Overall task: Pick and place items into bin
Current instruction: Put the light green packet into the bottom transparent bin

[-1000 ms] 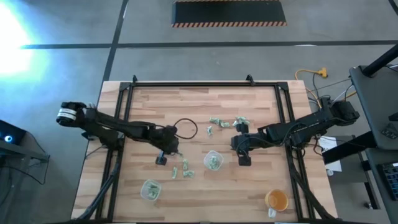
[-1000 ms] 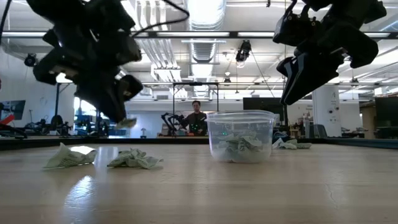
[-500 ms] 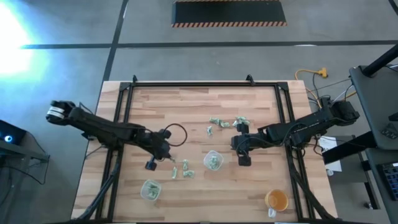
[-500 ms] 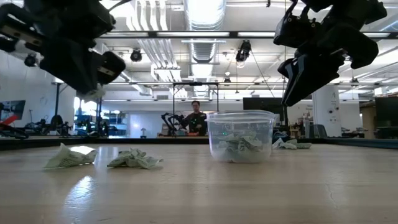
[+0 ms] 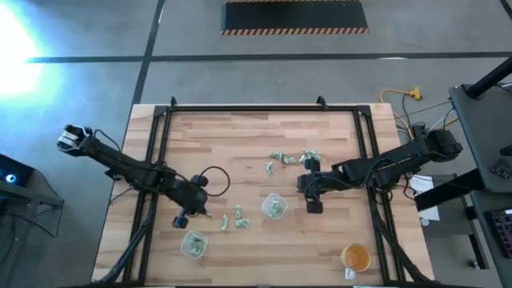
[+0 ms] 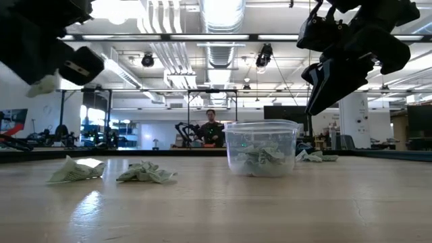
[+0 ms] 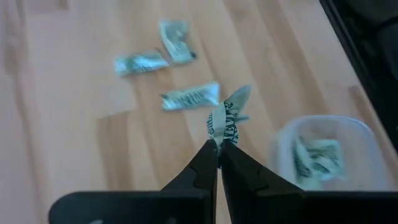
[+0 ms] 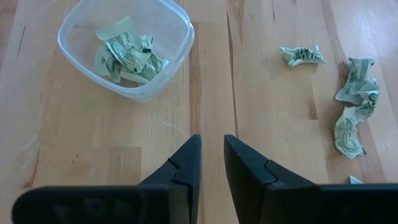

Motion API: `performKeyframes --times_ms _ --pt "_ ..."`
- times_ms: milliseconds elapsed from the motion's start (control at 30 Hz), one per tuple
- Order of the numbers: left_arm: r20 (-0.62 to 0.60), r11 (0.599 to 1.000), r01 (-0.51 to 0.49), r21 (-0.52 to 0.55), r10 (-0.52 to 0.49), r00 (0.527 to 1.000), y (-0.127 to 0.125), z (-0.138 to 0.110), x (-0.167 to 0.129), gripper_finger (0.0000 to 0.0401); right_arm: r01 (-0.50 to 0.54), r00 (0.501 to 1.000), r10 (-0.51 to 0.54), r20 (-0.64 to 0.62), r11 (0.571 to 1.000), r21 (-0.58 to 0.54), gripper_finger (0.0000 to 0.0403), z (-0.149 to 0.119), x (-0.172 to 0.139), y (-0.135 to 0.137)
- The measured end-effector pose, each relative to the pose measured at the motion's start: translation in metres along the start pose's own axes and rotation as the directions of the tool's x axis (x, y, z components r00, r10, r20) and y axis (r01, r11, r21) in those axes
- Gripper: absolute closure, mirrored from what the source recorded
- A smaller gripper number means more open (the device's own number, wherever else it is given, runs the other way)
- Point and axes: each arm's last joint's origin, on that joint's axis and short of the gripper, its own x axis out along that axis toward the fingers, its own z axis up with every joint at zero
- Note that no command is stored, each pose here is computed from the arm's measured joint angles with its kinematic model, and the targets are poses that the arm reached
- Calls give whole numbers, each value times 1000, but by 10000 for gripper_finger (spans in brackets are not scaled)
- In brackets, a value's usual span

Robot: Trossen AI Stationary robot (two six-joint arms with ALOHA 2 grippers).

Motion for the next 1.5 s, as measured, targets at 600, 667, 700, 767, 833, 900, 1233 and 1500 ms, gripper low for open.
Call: performKeyframes --times_ms 600,667,700,767,833,900,1233,1500 --pt "-13 989 113 -99 -114 993 -54 -13 0 401 -1 1000 1 7 1000 1 346 1 0 0" --pt "10 986 137 -90 -137 991 -60 -12 1 401 -2 1000 2 12 1000 2 346 1 0 0" --pt "17 986 147 -81 -147 989 -63 -12 2 401 -2 1000 2 14 1000 3 346 1 0 0" --pt "25 986 153 -67 -152 988 -68 -11 6 401 -3 1000 3 20 1000 4 346 2 0 0" --pt "17 986 155 -58 -154 988 -72 -12 13 401 -4 1000 3 21 1000 3 346 2 0 0" --pt "7 987 155 -52 -155 988 -75 -12 21 401 -4 1000 4 21 1000 4 346 2 0 0" --pt "-71 986 157 -54 -161 984 -83 -8 40 401 -5 1000 5 29 1000 5 346 3 0 0" --pt "-86 988 85 -128 -96 992 -78 -12 35 401 -5 1000 5 31 1000 6 346 3 0 0"
